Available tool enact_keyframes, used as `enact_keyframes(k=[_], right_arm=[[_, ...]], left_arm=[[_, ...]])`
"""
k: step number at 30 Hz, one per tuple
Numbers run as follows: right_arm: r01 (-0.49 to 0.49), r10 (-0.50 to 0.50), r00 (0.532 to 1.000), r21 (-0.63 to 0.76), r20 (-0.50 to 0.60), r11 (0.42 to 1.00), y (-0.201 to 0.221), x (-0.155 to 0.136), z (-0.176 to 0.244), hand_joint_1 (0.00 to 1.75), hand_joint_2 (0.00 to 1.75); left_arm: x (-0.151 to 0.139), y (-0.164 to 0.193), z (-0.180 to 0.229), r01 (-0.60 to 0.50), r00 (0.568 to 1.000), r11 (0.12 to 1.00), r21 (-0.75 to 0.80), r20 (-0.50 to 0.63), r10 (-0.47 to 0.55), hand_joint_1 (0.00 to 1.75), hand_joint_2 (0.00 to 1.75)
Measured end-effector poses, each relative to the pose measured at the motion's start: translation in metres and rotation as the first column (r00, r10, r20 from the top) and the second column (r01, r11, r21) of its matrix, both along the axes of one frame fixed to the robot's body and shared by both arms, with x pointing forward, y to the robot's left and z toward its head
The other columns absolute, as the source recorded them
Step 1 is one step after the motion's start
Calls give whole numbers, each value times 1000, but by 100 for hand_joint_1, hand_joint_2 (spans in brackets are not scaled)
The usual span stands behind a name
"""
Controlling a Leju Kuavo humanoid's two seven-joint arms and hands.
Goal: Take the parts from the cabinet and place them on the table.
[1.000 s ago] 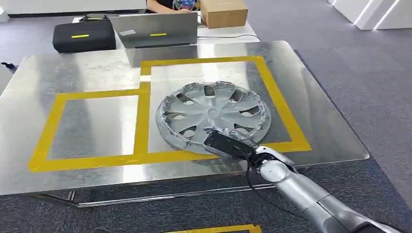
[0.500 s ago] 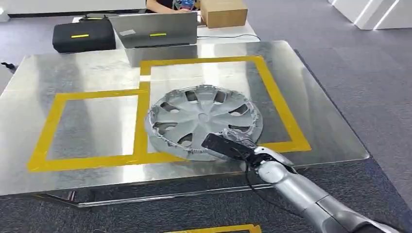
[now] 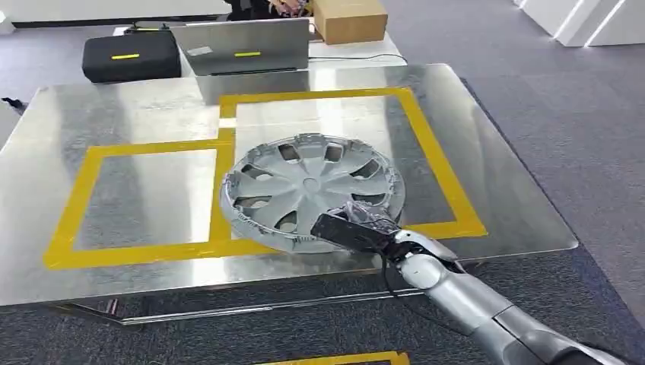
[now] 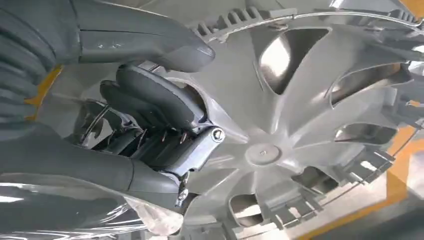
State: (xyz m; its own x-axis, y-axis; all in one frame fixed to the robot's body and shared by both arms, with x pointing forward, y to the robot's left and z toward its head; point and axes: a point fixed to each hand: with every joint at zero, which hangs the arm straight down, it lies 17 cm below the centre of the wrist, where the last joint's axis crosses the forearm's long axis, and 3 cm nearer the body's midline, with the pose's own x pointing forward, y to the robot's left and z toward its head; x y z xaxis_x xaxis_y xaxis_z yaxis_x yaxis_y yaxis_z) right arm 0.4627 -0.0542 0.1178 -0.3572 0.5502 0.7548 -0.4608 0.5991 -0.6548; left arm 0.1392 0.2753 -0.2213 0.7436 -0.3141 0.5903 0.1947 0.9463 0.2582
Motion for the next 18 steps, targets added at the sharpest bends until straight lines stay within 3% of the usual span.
enact_keyframes(k=[3,10,12,16,18], right_arm=[[-1,1,999,-6,37,1000,1,0,7,175,175],[55,-60,969,30,238,998,0,4,49,175,175],[94,-105,935,48,340,994,-5,3,66,175,175],[156,-230,809,179,541,971,-20,-10,116,175,175],[167,-287,755,251,589,954,-28,-17,134,175,175]], left_arm=[[-1,-1,0,0,1000,1000,-4,-2,0,0,0],[-3,-1,3,-19,1000,1000,-11,-5,19,0,0],[-4,-3,5,-25,1000,1000,-15,-5,25,0,0],[-6,-7,10,-30,1000,999,-26,6,30,0,0],[-7,-8,11,-35,999,999,-30,7,36,0,0]])
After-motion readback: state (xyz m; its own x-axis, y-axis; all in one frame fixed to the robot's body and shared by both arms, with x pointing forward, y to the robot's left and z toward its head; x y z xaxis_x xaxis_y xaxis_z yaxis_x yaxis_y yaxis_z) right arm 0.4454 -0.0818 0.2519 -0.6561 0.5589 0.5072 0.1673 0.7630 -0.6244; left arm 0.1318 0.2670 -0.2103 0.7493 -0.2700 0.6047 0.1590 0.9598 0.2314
